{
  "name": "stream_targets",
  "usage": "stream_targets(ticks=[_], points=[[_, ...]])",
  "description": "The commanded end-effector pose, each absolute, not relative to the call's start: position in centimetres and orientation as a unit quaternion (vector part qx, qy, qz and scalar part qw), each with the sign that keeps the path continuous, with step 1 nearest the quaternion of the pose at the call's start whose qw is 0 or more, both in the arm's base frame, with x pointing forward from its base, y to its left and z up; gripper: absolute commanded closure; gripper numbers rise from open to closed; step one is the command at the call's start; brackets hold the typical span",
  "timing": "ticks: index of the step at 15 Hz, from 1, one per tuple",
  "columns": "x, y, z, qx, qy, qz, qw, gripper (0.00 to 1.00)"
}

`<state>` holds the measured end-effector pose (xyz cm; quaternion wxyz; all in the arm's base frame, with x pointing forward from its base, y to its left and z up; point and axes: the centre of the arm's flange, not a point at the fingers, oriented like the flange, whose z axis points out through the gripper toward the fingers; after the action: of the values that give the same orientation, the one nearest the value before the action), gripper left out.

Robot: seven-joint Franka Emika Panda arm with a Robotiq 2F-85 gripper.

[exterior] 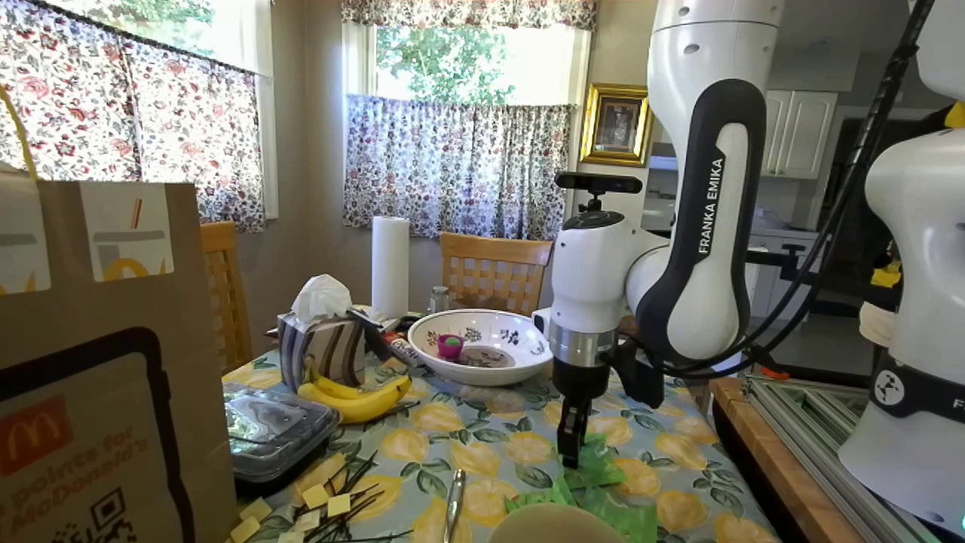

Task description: Remove the green sachet from the bowl, then put another green sachet in the bowl

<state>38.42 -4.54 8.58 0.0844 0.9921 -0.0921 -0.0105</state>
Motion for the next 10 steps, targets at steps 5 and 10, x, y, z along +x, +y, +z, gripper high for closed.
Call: stream_targets(ticks=[5,10], points=[[38.8,-5.1,9.7,0.995,-0.084,0.001,0.061,1.0],[37.6,-4.3,13.2,0.995,-0.08,0.02,0.056,1.0]])
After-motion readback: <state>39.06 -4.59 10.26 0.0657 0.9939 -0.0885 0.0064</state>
